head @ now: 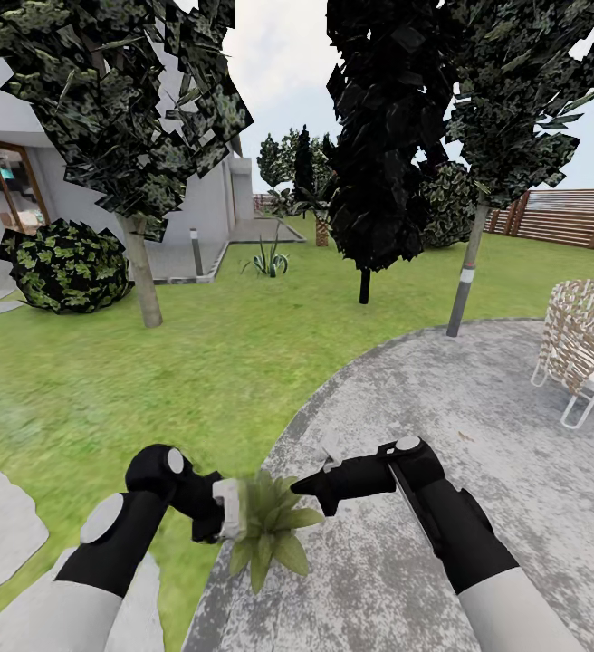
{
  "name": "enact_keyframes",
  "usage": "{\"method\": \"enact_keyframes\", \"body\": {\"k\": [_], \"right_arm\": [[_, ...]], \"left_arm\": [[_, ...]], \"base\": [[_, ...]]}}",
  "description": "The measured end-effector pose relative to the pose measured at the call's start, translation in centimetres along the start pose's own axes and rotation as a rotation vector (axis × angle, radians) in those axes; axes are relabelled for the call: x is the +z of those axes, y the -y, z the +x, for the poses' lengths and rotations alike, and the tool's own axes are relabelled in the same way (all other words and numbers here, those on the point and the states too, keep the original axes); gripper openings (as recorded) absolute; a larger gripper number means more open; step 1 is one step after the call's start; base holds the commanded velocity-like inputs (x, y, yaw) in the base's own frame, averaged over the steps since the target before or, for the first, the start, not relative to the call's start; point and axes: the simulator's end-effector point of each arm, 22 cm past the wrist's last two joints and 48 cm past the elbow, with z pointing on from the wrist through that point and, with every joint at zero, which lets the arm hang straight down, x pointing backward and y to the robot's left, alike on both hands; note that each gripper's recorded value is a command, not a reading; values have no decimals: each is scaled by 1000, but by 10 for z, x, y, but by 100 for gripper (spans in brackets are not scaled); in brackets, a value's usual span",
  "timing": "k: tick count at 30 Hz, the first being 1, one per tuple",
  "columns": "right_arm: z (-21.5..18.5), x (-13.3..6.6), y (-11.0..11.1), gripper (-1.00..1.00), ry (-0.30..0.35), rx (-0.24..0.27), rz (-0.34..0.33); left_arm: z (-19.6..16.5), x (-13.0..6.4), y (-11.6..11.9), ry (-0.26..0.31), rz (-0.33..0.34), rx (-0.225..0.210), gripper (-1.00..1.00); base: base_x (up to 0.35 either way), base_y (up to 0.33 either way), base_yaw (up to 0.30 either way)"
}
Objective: Pick up the pesticide atomizer in the garden and spray insectifuge to fully cover both potted plants in the garden.
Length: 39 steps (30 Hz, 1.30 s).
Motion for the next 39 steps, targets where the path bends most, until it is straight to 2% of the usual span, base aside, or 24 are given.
{"method": "enact_keyframes", "body": {"k": [1, 3, 5, 6, 8, 10, 11, 14, 16, 18, 19, 22, 23, 24, 26, 30, 31, 32, 34, 35, 36, 38, 39], "right_arm": [[3, -1, 2, -100, -3, 7, 3], [14, 1, 7, -100, -18, 36, 7], [40, 8, 18, -100, -56, 104, 19], [76, 14, 32, -100, -107, 187, 52], [128, 9, 57, -100, -171, 309, 116], [188, -9, 84, -100, -207, 452, 191], [204, -15, 91, -100, -193, 490, 209], [241, -40, 117, -100, -100, 534, 280], [275, -65, 130, -100, -98, 572, 342], [323, -96, 137, -100, -135, 631, 410], [340, -106, 137, 100, -147, 645, 432], [380, -129, 137, 100, -178, 655, 497], [398, -138, 137, 100, -200, 661, 537], [404, -141, 138, 100, -207, 665, 556], [426, -157, 147, 100, -252, 672, 660], [449, -188, 168, 100, -323, 660, 851], [455, -200, 174, 100, -346, 654, 916], [457, -203, 176, 100, -353, 652, 935], [460, -211, 180, 100, -367, 648, 976], [461, -213, 182, 100, -368, 651, 994], [461, -214, 183, 100, -360, 661, 1004], [459, -215, 185, 100, -328, 692, 1018], [455, -214, 187, 100, -283, 733, 1029]], "left_arm": [[18, -8, -13, 12, -28, -70, -100], [40, -21, -29, 39, -69, -173, -100], [60, -32, -40, 71, -105, -270, -100], [76, -40, -48, 96, -132, -345, -100], [90, -47, -52, 120, -152, -415, -100], [105, -49, -54, 143, -160, -498, -100], [112, -50, -54, 154, -163, -531, -100], [133, -57, -56, 190, -189, -635, -100], [143, -60, -58, 202, -211, -676, -100], [154, -63, -63, 204, -250, -713, -100], [159, -64, -66, 204, -270, -730, -100], [170, -63, -71, 210, -329, -806, -100], [179, -63, -73, 207, -359, -848, -100], [182, -62, -73, 206, -367, -861, -100], [192, -52, -70, 200, -373, -909, -100], [205, -43, -69, 177, -399, -953, -100], [209, -42, -70, 166, -409, -974, -100], [211, -42, -69, 162, -411, -985, -100], [215, -40, -66, 146, -405, -1039, -100], [219, -38, -61, 129, -390, -1100, -100], [220, -37, -58, 118, -379, -1140, -100], [219, -35, -56, 109, -368, -1163, -100], [210, -32, -56, 100, -354, -1146, -100]], "base": [[0, 0, 0], [0, 0, 0], [0, 0, 0], [0, 0, 0], [0, 0, 0], [0, 0, 0], [0, 0, 0], [0, 0, 0], [0, 0, 0], [0, 0, 0], [0, 0, 0], [0, 0, 0], [0, 0, 0], [0, 0, 0], [0, 0, 0], [0, 0, 0], [0, 0, 0], [0, 0, 0], [0, 0, 0], [0, 0, 0], [0, 0, 0], [0, 0, 0], [0, 0, 0]]}}
